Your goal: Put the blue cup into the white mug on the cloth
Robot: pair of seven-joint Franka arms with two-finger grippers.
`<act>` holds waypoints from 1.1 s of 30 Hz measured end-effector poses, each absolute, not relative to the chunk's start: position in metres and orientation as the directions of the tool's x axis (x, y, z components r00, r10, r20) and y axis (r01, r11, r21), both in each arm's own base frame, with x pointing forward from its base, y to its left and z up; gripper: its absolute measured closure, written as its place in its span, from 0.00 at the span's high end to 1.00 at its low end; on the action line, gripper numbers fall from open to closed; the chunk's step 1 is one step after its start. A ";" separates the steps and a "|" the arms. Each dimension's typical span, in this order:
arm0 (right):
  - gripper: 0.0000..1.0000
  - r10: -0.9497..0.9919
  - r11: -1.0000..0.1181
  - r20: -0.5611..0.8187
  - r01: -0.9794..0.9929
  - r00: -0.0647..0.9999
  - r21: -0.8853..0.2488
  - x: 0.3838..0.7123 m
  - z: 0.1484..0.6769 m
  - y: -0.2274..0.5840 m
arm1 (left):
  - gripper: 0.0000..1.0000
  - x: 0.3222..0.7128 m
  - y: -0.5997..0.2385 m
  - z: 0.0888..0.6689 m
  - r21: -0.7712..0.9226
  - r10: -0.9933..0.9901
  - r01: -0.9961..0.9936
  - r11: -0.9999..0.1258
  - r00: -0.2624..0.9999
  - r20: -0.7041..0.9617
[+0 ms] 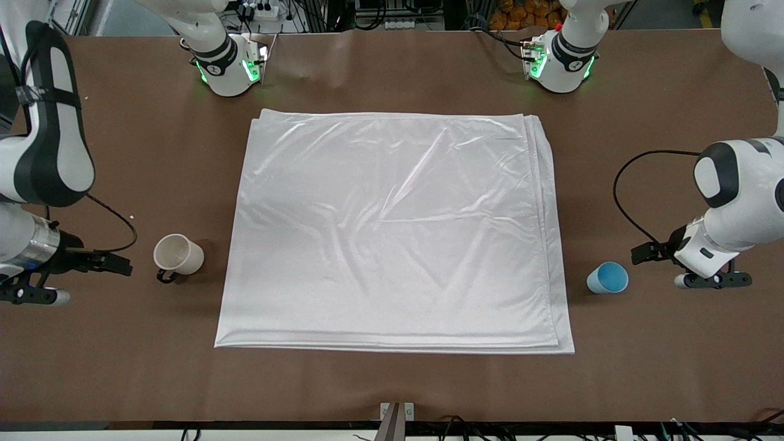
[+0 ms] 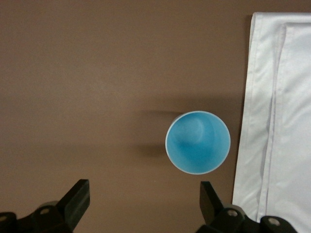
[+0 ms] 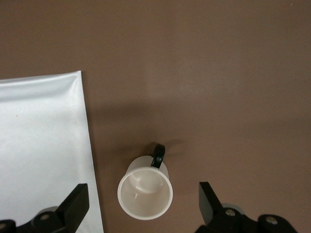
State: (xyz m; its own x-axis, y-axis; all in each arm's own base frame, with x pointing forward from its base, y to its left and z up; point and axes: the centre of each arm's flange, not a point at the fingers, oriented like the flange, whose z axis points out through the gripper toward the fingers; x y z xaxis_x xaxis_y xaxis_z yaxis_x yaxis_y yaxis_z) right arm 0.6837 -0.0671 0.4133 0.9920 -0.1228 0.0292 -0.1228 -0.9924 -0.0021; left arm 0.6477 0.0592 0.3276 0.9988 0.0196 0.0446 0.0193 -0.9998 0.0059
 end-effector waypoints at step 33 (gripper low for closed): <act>1.00 -0.413 -0.910 -0.087 -0.414 0.907 0.006 0.695 0.250 -0.095 | 0.86 0.659 0.046 0.225 0.041 0.008 0.006 -0.999 0.999 0.051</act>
